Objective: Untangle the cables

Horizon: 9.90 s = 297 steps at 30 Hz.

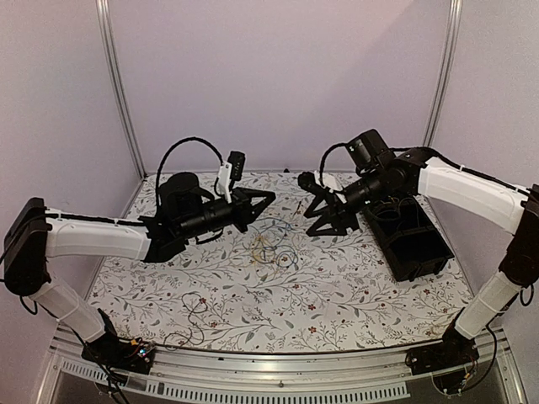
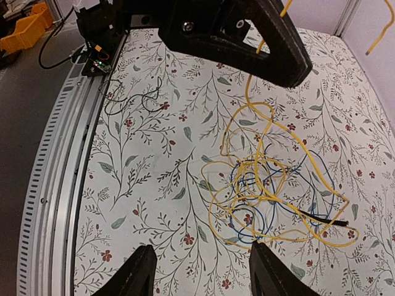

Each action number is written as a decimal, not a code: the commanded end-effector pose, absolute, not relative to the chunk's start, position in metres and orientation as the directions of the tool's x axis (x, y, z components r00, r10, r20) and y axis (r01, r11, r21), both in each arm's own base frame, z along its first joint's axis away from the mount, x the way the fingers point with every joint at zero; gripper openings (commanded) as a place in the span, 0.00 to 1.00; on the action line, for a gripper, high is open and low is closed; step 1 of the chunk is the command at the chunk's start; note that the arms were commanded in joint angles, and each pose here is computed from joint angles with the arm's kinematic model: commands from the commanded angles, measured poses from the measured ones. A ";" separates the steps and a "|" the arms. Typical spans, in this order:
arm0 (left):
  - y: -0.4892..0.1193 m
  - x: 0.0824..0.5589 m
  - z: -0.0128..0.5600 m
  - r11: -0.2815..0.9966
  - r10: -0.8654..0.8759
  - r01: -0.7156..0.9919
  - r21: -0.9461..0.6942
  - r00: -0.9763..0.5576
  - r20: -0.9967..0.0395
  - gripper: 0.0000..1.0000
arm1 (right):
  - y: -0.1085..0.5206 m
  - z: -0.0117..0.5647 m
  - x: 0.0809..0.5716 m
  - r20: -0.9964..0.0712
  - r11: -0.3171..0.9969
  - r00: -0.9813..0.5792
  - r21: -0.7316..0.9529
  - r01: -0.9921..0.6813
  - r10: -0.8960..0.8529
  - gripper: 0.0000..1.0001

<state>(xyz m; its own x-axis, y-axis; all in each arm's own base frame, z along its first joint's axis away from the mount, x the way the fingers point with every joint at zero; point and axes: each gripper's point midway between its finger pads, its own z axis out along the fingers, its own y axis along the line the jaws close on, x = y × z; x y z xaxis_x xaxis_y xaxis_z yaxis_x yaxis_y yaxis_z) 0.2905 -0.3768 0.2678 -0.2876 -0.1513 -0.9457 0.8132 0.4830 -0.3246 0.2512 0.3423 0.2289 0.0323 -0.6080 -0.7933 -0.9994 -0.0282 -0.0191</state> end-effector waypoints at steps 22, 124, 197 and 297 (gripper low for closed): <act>-0.379 0.293 0.290 0.379 -0.217 0.824 -0.421 -0.363 -0.906 0.00 | 0.399 0.215 0.299 -0.728 0.057 0.182 -0.291 -0.955 -0.661 0.32; -0.319 0.362 0.252 0.542 -0.260 0.648 -0.535 -0.476 -0.840 0.49 | 0.036 0.544 0.432 -0.957 0.871 0.134 -0.289 -0.398 -0.257 0.00; -0.319 0.364 0.207 0.562 -0.234 0.604 -0.565 -0.540 -0.809 0.48 | 0.031 0.201 0.511 -0.744 0.860 -0.546 -0.077 -0.505 -0.387 0.00; -0.310 0.357 0.186 0.576 -0.242 0.563 -0.593 -0.575 -0.782 0.46 | 0.149 0.022 0.500 -0.284 0.667 -0.618 -0.119 -0.736 -0.733 0.51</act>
<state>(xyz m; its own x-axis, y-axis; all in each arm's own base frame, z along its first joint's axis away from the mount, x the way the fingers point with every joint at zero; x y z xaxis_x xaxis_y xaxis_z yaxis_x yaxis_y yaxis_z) 0.3596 -0.3089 0.1813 -0.5855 -0.2428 -0.7735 0.5477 0.5849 -0.5982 0.5034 0.1528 0.0419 -0.5962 -0.7359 -0.3211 -0.7437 0.6568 -0.1244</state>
